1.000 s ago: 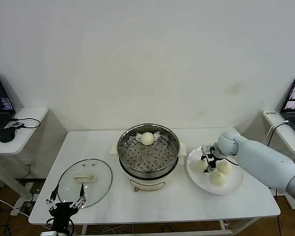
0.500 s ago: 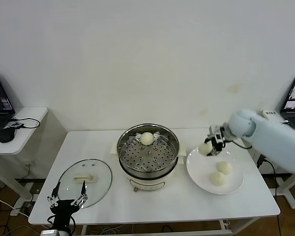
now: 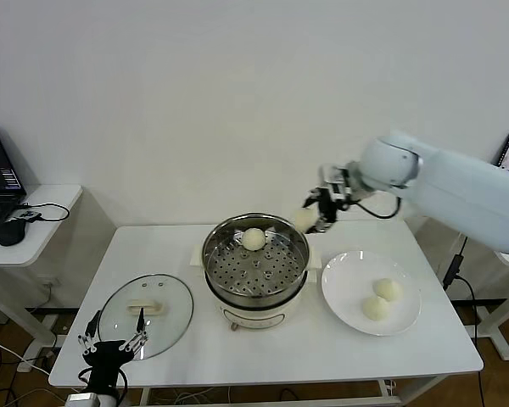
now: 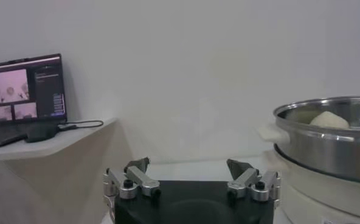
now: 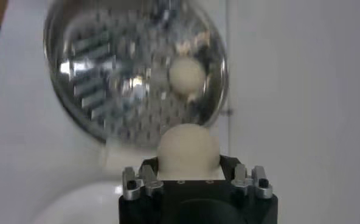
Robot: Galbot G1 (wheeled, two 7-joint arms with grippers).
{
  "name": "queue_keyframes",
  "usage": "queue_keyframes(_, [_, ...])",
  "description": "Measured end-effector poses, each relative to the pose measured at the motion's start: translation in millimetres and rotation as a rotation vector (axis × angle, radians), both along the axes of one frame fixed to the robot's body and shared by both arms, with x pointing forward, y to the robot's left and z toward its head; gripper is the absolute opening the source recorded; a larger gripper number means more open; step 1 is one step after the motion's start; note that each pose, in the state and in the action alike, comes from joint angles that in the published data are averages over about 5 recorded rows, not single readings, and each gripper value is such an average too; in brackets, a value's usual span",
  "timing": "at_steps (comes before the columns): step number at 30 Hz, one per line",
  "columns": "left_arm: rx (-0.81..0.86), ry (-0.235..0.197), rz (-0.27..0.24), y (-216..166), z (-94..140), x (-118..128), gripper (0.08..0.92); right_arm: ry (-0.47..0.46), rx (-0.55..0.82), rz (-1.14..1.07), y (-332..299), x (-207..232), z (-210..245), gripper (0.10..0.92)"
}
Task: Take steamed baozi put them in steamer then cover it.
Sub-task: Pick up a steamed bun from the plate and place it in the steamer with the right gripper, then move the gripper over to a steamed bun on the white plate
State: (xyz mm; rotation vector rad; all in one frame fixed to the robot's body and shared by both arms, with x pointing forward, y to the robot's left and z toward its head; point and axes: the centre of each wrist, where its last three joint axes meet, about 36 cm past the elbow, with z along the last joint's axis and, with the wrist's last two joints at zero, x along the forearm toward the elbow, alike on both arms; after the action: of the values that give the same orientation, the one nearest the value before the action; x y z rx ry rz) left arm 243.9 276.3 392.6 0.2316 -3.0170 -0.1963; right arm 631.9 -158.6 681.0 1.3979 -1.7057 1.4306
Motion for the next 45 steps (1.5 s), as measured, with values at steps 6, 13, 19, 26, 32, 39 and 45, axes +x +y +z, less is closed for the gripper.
queue_keyframes(6, [-0.002, -0.018, 0.014, 3, 4, 3, 0.823, 0.029, -0.011, 0.004, 62, 2, -23, 0.636])
queue_keyframes(13, [-0.009, -0.033, 0.021, 2, 7, 6, 0.823, 0.055, -0.036, -0.007, 114, 2, -55, 0.636])
queue_keyframes(19, [-0.016, -0.037, 0.024, 3, 7, 7, 0.823, 0.070, -0.054, -0.022, 140, 5, -78, 0.636])
queue_keyframes(26, [-0.020, -0.039, 0.025, 3, 7, 8, 0.823, 0.089, -0.071, -0.049, 151, 5, -100, 0.636])
queue_keyframes(32, [-0.024, -0.041, 0.024, 2, 7, 9, 0.823, 0.096, -0.079, -0.062, 153, 5, -104, 0.701])
queue_keyframes(39, [-0.029, -0.044, 0.020, -1, 8, 9, 0.823, 0.098, -0.073, -0.052, 142, 6, -81, 0.819])
queue_keyframes(45, [-0.029, -0.052, 0.007, -3, 13, 12, 0.823, 0.091, -0.093, -0.012, 100, 5, -37, 0.823])
